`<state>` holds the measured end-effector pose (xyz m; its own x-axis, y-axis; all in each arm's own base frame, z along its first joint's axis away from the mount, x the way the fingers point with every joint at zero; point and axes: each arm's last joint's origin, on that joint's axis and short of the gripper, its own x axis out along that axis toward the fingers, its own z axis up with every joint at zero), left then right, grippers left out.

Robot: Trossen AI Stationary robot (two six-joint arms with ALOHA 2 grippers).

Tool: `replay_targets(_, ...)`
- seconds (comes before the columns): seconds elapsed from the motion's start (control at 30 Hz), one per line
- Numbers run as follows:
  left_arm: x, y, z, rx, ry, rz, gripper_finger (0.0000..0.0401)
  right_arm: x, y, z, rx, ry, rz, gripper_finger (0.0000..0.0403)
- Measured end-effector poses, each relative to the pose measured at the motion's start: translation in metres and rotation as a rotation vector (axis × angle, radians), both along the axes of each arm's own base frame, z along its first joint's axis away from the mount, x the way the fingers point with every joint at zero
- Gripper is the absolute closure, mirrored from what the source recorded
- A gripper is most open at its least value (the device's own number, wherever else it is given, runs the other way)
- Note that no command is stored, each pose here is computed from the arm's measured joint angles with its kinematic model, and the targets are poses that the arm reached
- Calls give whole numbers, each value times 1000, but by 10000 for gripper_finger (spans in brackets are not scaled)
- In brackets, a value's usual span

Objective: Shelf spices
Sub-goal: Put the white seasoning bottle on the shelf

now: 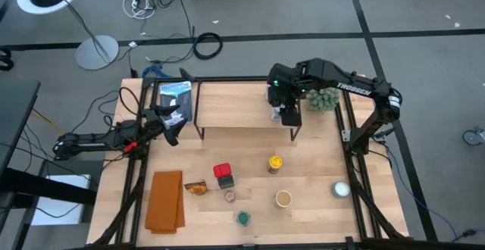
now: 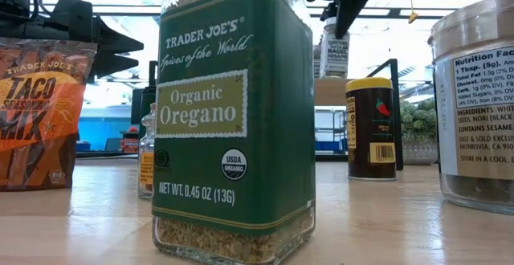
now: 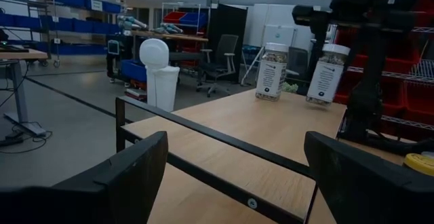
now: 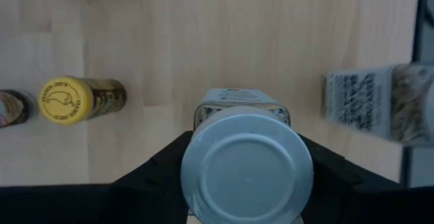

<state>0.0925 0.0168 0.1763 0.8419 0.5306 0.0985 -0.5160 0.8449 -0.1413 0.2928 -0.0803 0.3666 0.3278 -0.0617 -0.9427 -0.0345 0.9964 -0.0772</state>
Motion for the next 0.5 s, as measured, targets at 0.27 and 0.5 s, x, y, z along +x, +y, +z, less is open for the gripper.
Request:
replay_targets(0.27, 0, 0, 0, 0, 0, 0, 50, 3, -1, 1, -22, -24, 47, 204)
replay_targets(0.5, 0, 0, 0, 0, 0, 0, 50, 3, -1, 1, -24, -28, 46, 194)
